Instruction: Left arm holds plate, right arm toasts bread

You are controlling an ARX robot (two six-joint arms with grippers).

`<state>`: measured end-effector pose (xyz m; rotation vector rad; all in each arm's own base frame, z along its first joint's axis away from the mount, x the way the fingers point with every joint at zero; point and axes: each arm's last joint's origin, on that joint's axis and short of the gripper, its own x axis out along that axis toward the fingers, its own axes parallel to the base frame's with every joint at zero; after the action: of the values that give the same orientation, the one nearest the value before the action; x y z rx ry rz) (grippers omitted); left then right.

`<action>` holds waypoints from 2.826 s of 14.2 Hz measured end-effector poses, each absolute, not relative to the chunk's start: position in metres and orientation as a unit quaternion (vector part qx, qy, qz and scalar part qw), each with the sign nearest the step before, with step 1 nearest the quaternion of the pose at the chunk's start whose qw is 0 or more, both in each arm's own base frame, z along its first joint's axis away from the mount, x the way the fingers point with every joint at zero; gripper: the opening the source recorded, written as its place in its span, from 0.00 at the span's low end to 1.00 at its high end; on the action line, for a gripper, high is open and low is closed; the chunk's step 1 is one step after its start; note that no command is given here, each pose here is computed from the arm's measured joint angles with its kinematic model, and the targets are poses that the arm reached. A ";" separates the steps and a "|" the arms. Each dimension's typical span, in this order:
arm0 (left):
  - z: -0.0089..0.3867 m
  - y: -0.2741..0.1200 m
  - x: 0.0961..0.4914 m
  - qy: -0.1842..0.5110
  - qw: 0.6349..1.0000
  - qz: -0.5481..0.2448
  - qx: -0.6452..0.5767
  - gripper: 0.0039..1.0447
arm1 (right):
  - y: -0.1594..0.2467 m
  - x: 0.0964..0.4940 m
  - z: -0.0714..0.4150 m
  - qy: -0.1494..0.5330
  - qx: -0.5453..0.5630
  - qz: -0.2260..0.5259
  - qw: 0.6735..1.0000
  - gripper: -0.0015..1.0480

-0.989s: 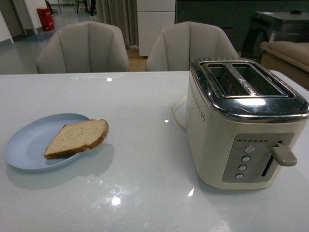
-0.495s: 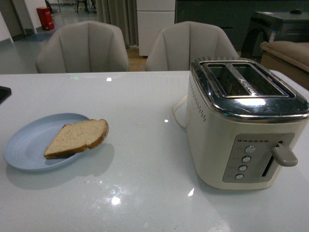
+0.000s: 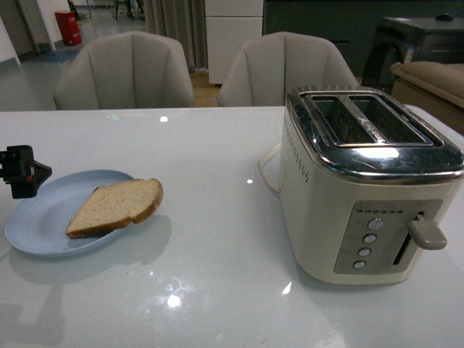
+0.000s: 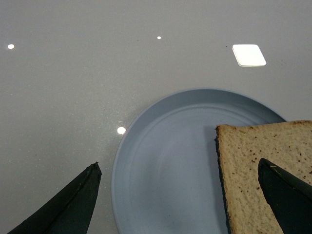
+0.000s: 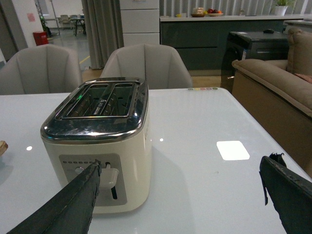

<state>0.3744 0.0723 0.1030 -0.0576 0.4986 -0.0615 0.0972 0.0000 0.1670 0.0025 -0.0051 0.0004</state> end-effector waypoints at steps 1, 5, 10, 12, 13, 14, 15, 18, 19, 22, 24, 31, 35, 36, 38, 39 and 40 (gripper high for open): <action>0.098 0.075 0.378 0.244 0.968 -0.041 -0.033 0.94 | 0.000 0.097 0.167 -0.003 0.001 0.000 1.000 0.94; 0.071 0.088 0.384 0.255 0.964 -0.046 -0.056 0.94 | 0.000 0.097 0.167 -0.003 0.001 0.000 1.000 0.94; 0.045 0.101 0.394 0.272 0.960 -0.023 -0.071 0.94 | 0.000 0.097 0.167 -0.003 0.001 0.000 1.000 0.94; 0.038 0.102 0.400 0.270 0.960 -0.024 -0.071 0.94 | 0.000 0.097 0.167 -0.003 0.001 0.000 1.000 0.94; 0.036 0.103 0.403 0.265 0.961 -0.025 -0.070 0.94 | 0.000 0.097 0.167 -0.003 0.001 0.000 1.000 0.94; 0.034 0.102 0.404 0.260 0.963 -0.029 -0.069 0.94 | 0.000 0.097 0.167 -0.003 0.001 0.000 1.000 0.94; 0.031 0.102 0.404 0.257 0.963 -0.032 -0.069 0.94 | 0.000 0.097 0.167 -0.003 0.001 0.000 1.000 0.94; 0.023 0.106 0.406 0.246 0.966 -0.035 -0.077 0.69 | 0.000 0.097 0.167 -0.003 0.001 0.000 1.000 0.94; 0.024 0.107 0.406 0.244 0.966 -0.034 -0.080 0.56 | 0.000 0.097 0.167 -0.003 0.001 0.000 1.000 0.94; 0.021 0.109 0.407 0.242 0.966 -0.035 -0.085 0.14 | 0.000 0.097 0.167 -0.003 0.001 0.000 1.000 0.94; 0.023 0.112 0.409 0.235 0.965 -0.040 -0.106 0.02 | 0.000 0.097 0.167 -0.003 0.001 0.000 1.000 0.94; 0.029 0.109 0.404 0.250 0.955 -0.028 -0.160 0.02 | 0.000 0.097 0.167 -0.003 0.001 0.000 1.000 0.94; 0.056 0.090 0.390 0.262 0.947 -0.025 -0.183 0.02 | 0.000 0.097 0.167 -0.003 0.001 0.000 1.000 0.94; 0.069 0.083 0.385 0.262 0.946 -0.025 -0.190 0.02 | 0.000 0.097 0.167 -0.002 0.001 0.000 1.000 0.94; 0.088 0.070 0.373 0.263 0.943 -0.027 -0.201 0.02 | 0.000 0.097 0.167 -0.003 0.001 0.000 1.000 0.94; 0.104 0.059 0.364 0.268 0.941 -0.031 -0.205 0.02 | 0.000 0.097 0.167 -0.003 0.001 0.000 1.000 0.94; 0.119 0.051 0.359 0.265 0.942 -0.036 -0.203 0.02 | 0.000 0.097 0.167 -0.003 0.001 0.000 1.000 0.94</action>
<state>0.3586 0.0510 0.1189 -0.4150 0.5405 -0.0737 0.0972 0.0000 0.1670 0.0025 -0.0051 0.0004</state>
